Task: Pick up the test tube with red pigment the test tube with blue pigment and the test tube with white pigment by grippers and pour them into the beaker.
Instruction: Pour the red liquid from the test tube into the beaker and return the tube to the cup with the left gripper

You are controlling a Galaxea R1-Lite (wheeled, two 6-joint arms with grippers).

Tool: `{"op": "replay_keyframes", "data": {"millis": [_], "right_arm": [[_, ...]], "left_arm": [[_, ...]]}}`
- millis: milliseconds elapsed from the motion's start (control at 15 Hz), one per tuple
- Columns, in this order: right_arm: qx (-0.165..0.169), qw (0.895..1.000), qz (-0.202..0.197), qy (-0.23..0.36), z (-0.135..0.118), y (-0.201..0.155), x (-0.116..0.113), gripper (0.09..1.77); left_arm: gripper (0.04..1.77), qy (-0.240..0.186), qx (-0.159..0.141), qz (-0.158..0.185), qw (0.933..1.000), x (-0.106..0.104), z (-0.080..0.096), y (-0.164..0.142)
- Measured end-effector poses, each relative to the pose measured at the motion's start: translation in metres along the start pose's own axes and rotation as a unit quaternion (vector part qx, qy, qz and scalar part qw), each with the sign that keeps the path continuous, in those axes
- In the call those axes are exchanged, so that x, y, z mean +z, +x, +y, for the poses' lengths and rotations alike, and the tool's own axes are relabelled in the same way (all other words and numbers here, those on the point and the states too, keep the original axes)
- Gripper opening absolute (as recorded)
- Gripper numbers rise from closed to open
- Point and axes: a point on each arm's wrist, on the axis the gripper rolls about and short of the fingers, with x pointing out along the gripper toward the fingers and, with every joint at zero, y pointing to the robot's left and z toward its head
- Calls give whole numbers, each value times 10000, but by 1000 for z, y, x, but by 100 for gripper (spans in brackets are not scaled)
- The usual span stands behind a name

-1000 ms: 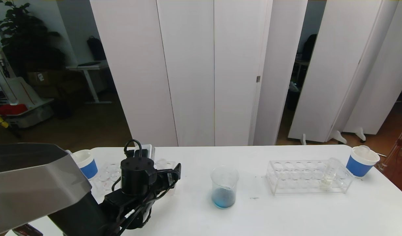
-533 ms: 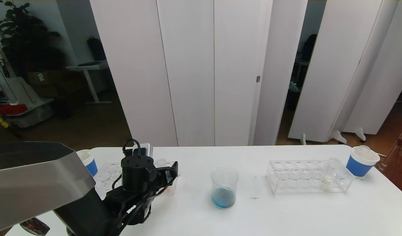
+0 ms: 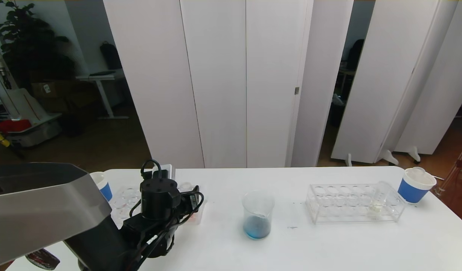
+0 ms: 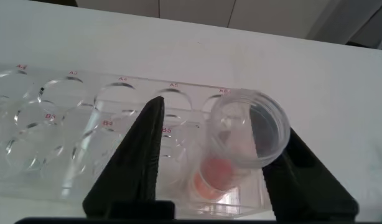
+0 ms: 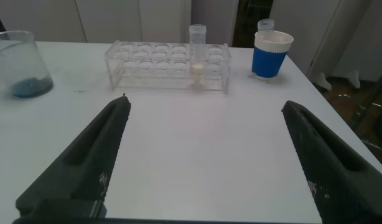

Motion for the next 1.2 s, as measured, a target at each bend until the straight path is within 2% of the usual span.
{"op": "replay_keyframes", "data": {"millis": [67, 133, 200, 267, 333, 1200], "right_arm": [[-3, 10000, -2, 0, 0, 0, 0, 175], [-1, 10000, 1, 0, 0, 0, 0, 175], [4, 10000, 1, 0, 0, 0, 0, 175], [0, 10000, 1, -2, 0, 0, 0, 175], [1, 10000, 0, -2, 0, 0, 0, 175], [0, 10000, -2, 0, 0, 0, 0, 175]], "left_arm": [[52, 20, -35, 10, 10000, -1, -2, 0], [45, 21, -24, 12, 10000, -1, -1, 1], [70, 22, -10, 18, 10000, -1, -1, 1], [72, 26, -6, 28, 10000, -2, 0, 1], [60, 27, -16, 25, 10000, -2, -1, 1], [59, 27, -54, -120, 9999, 9, -1, -6]]}}
